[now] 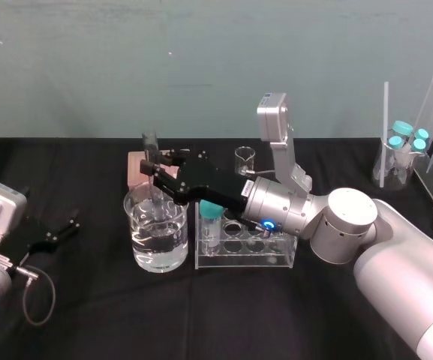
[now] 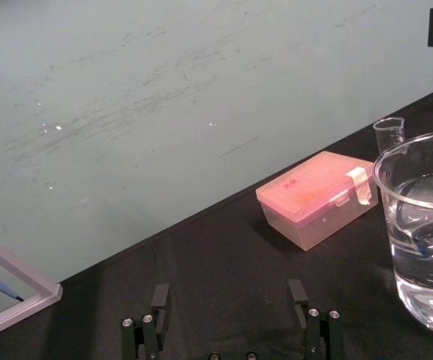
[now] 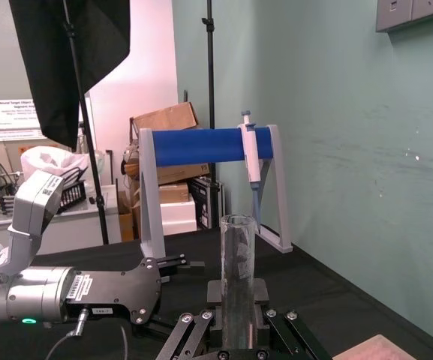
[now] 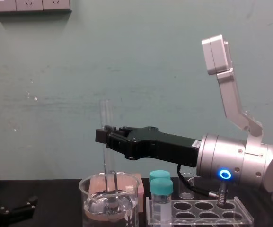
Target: Hold the test tube with one hand and immerse one end into the beaker, then return it to the test tube rack.
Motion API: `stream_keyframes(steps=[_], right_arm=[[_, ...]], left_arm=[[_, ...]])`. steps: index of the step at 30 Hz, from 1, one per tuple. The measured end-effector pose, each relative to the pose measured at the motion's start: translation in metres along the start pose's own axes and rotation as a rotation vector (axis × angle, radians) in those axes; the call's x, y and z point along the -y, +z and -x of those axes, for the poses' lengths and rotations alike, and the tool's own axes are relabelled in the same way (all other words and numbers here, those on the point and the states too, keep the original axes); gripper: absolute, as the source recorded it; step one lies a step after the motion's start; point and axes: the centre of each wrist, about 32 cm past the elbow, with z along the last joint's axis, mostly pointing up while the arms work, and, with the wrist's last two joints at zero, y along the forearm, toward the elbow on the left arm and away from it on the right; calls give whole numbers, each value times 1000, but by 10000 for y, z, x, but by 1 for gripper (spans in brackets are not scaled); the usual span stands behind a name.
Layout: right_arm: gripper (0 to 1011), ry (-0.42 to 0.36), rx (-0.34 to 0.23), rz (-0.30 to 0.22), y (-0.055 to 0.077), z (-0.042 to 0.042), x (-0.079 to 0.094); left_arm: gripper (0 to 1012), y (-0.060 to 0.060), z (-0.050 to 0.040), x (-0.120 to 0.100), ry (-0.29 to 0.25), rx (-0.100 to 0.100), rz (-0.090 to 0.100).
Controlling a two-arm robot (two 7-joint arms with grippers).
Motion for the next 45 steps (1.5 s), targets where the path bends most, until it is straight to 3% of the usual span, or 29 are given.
stream_keyframes(steps=[45], right_arm=[[225,2,-3,7,-11,30,25]], left_arm=[[1000,0,0,0,0,0,0]])
